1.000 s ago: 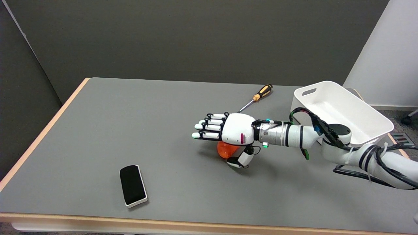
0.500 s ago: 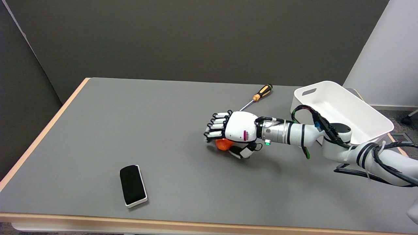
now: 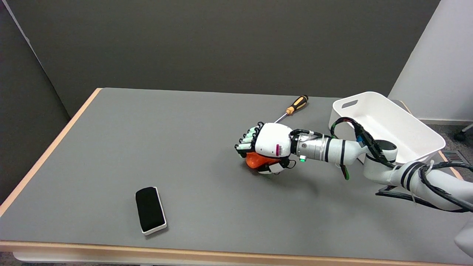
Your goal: Pick up mango.
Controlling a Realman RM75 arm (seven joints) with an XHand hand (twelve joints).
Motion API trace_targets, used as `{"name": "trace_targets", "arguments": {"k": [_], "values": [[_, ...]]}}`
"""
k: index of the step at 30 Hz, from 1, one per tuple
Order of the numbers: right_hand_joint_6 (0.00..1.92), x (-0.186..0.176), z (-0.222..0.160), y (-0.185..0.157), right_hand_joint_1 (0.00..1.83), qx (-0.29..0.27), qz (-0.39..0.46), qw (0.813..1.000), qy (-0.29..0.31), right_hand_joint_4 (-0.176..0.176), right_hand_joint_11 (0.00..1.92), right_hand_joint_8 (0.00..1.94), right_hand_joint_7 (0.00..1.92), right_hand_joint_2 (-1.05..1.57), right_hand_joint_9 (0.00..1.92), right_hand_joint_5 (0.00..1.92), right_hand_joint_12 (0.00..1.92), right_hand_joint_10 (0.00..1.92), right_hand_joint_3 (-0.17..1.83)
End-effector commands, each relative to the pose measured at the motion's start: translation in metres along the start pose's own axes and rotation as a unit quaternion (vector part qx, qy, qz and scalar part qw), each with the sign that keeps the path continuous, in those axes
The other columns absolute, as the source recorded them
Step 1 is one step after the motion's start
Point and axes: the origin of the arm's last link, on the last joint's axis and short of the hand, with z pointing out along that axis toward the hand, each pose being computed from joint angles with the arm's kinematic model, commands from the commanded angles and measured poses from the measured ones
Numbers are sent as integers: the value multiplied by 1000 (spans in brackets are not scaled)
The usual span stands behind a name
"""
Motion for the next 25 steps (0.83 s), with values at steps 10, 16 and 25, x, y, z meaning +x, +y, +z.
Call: {"name": "trace_targets", "arguments": {"k": [10, 16, 25], "values": [[1587, 106, -62, 51, 1175, -146, -122, 966, 174, -97, 653, 1276, 869, 1128, 752, 578, 1569, 1234, 273], [1589, 145, -112, 63, 1176, -229, -184, 928, 229, -99, 652, 1274, 871, 1130, 751, 580, 1573, 1235, 265], [1587, 133, -177, 78, 1176, -356, -185, 892, 207, -100, 651, 1272, 872, 1127, 750, 583, 1575, 1237, 271]]}}
